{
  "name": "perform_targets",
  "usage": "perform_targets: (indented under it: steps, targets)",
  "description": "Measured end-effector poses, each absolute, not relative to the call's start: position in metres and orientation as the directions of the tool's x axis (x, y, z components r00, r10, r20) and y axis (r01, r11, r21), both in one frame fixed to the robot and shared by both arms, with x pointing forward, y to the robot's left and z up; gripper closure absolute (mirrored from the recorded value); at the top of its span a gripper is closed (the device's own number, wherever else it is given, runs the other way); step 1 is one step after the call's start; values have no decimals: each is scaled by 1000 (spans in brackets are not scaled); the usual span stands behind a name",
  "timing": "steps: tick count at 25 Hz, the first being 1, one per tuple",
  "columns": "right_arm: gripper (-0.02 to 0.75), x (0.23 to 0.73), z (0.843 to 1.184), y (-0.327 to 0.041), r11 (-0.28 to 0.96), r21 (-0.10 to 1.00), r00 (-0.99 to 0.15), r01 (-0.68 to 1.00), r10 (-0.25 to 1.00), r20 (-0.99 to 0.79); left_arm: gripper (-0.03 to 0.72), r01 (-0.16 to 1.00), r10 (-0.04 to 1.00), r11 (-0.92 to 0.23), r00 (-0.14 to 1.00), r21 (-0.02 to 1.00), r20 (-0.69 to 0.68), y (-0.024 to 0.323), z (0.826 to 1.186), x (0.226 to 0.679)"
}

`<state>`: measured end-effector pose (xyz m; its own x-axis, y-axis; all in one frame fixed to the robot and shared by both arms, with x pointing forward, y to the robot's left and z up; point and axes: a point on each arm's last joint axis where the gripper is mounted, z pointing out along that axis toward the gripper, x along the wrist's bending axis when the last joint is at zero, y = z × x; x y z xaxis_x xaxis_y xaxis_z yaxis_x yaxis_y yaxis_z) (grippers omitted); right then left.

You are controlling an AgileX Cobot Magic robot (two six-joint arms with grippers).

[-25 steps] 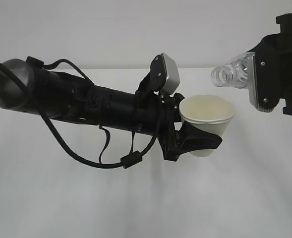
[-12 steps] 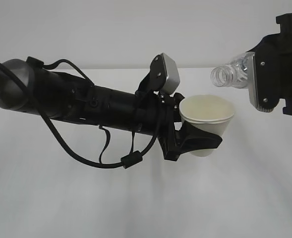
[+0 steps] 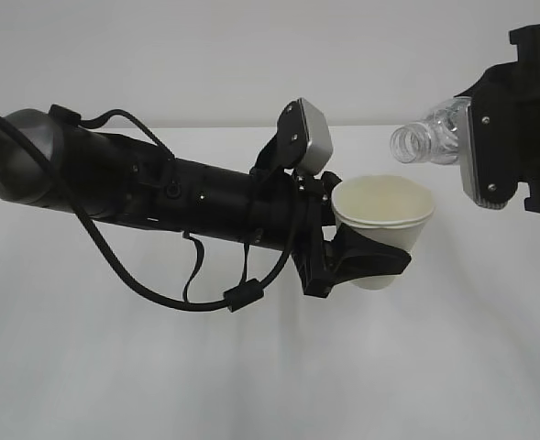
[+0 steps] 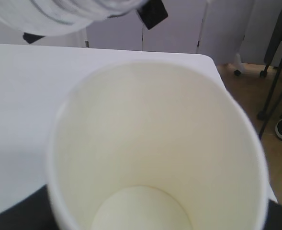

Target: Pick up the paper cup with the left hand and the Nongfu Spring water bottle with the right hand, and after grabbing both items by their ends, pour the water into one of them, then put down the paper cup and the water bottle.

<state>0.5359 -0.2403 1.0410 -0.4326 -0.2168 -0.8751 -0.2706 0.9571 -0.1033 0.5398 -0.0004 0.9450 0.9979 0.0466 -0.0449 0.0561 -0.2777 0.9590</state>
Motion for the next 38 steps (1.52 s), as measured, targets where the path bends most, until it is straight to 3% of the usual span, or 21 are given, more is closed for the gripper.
perform_targets:
  steps: [15, 38]
  targets:
    - [291, 536, 1046, -230, 929, -201, -381, -309, -315, -870, 232, 63, 54, -271, 997, 961, -50, 0, 946, 540]
    - [291, 537, 1047, -232, 932, -223, -375, -287, -323, -869, 232, 57, 29, -260, 998, 964, -51, -1, 947, 538]
